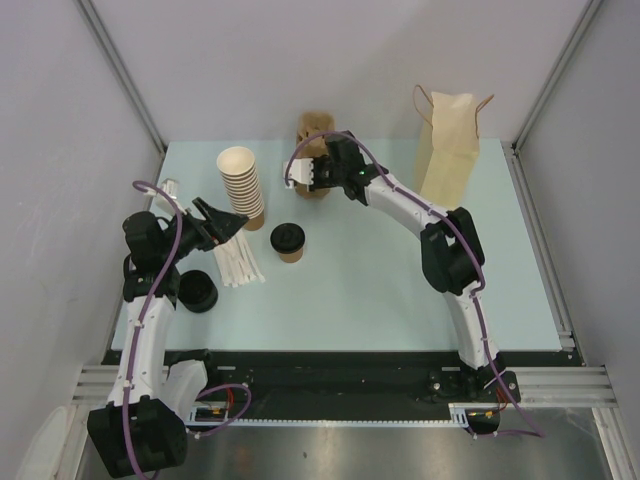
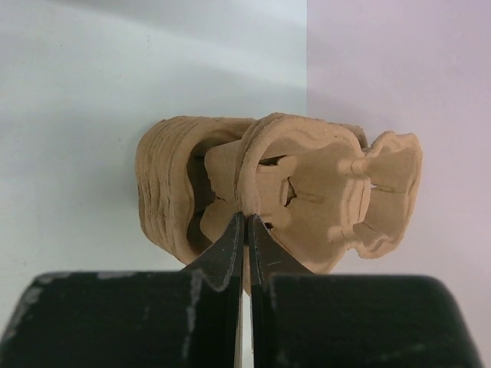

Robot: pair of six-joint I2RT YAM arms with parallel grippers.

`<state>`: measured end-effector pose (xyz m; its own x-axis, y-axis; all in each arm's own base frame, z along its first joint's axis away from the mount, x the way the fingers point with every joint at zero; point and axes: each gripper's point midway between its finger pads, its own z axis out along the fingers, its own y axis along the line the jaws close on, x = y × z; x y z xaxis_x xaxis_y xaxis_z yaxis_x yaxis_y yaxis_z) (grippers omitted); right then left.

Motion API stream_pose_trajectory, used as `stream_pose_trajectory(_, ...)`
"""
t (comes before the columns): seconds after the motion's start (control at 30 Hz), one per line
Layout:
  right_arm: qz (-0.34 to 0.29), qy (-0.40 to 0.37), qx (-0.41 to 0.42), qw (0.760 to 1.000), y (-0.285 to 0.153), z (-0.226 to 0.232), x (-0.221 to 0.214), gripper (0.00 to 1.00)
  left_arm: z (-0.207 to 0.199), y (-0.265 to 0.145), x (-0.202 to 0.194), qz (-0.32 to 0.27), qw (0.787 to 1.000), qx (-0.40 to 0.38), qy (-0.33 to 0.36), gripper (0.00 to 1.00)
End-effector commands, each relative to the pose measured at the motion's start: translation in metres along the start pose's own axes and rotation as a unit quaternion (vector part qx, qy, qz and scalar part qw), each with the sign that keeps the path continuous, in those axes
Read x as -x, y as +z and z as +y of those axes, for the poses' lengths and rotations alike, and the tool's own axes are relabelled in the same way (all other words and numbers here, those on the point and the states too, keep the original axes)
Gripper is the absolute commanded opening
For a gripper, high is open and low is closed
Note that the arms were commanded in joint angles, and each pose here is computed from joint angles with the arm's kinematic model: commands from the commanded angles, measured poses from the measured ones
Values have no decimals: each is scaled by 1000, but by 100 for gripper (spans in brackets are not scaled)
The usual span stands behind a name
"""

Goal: Pack the takeout coffee

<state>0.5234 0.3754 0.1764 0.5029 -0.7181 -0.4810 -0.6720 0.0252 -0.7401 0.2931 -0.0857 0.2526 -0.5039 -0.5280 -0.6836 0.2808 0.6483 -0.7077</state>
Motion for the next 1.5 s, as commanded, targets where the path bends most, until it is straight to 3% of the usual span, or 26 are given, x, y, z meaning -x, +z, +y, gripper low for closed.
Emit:
stream_pose_trajectory(0.0, -6, -19, -38, 999, -1, -22, 8, 0, -4, -1, 7, -9, 1000, -12, 21, 87)
stream_pose_trajectory(0.07, -2, -8, -32, 999, -1, -20, 8, 5, -3, -1, 7, -9, 1000, -10, 22, 87)
stream_pose_trajectory(0.1, -1, -4, -30, 1000, -2, -20, 8, 15, -3, 0, 6, -7, 1000, -11, 22, 87)
stream_pose_trajectory(0.2, -8, 12, -15, 1000, -6, -18, 14, 30, -2, 0, 6, -7, 1000, -10, 21, 87)
stream_pose_trajectory(0.27, -16, 25, -8, 1000, -12, -19, 20, 32, -2, 0, 6, -7, 1000, -11, 21, 87)
stream_pose_trajectory(0.5, -35, 56, 2, 998, -21, -34, 27, 31, 1, 1, 4, -5, 1000, -9, 15, 87)
stream_pose_trajectory(0.83, -5, 72, 99, 992, -13, 8, 6, 33, 1, 1, 3, -5, 1000, -9, 15, 87)
stream_pose_trajectory(1.47, 0, 73, 91, 993, 0, 8, -2, 27, 5, 2, 0, -2, 1000, -5, 15, 87)
